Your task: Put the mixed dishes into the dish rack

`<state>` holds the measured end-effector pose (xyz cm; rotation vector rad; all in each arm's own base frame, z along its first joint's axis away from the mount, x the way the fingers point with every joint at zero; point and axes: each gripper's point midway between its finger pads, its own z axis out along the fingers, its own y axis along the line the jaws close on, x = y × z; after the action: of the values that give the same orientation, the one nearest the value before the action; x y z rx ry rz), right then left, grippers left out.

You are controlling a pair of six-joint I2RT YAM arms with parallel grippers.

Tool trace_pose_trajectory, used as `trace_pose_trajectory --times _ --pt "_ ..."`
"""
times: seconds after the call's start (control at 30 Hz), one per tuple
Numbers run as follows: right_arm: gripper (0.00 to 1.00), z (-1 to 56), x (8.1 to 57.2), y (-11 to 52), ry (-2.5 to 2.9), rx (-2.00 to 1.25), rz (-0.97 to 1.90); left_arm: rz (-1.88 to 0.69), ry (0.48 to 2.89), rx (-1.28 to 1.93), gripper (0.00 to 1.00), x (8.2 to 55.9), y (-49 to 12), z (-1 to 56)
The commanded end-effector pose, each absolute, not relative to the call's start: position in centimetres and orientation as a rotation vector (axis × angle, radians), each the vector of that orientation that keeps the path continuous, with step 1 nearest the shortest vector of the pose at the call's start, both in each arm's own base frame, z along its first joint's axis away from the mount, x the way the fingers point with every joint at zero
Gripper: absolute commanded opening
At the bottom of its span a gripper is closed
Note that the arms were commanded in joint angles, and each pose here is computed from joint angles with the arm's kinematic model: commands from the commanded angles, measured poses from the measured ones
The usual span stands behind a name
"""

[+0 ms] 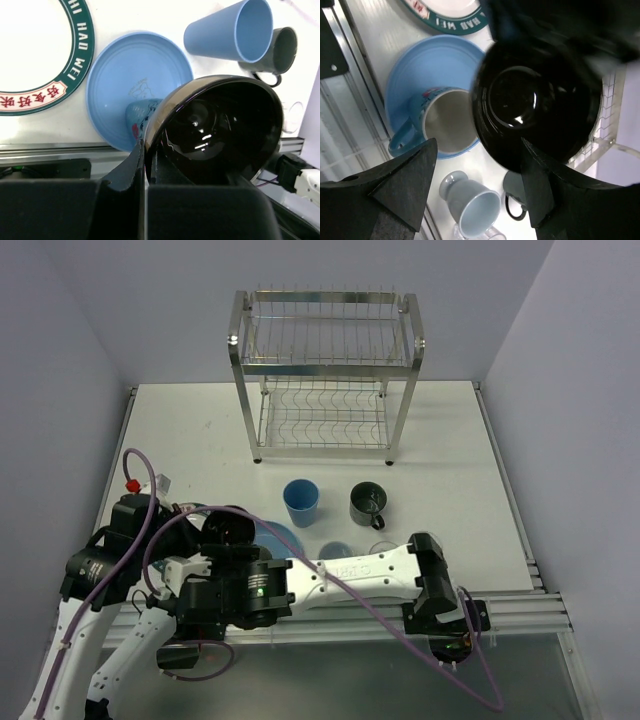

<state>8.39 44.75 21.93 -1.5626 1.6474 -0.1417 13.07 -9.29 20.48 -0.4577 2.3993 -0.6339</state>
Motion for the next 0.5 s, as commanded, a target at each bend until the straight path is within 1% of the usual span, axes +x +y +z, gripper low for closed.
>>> trace_pose_trajectory --times 0.0,0.1,0.13,0.2,0.23,0.3,0.37,0.4,0.47 --pt "0.73 22.1 8.4 46.1 1.613 -1.578 -0.137 -0.740 2.302 -0.379 0.00 13.3 -10.3 23.7" --pt "0.70 21.5 8.6 46.3 1.601 -1.590 -0.154 -0.739 2.296 -0.370 0.00 13.1 -10.3 24.2" --pt "0.65 21.6 8.7 46.2 1.595 -1.581 -0.168 -0.736 2.294 -0.365 0.00 13.1 -10.2 24.3" --pt "0.58 21.8 8.9 46.3 1.582 -1.575 -0.171 -0.732 2.296 -0.358 0.00 12.9 -10.1 24.5" --pt "0.50 22.0 9.1 46.2 1.576 -1.567 -0.181 -0.735 2.298 -0.357 0.00 12.9 -10.2 24.5" --pt "0.46 22.2 9.2 46.3 1.560 -1.560 -0.186 -0.753 2.291 -0.345 0.00 12.8 -10.4 24.8" --pt "0.38 22.4 9.5 46.3 1.545 -1.555 -0.203 -0.761 2.295 -0.341 0.00 12.8 -10.5 24.9" --pt "0.36 22.2 9.6 46.2 1.540 -1.560 -0.215 -0.763 2.293 -0.340 0.00 12.8 -10.5 24.9" --pt "0.26 22.1 9.8 46.1 1.527 -1.564 -0.244 -0.766 2.294 -0.335 0.00 12.7 -10.6 25.0"
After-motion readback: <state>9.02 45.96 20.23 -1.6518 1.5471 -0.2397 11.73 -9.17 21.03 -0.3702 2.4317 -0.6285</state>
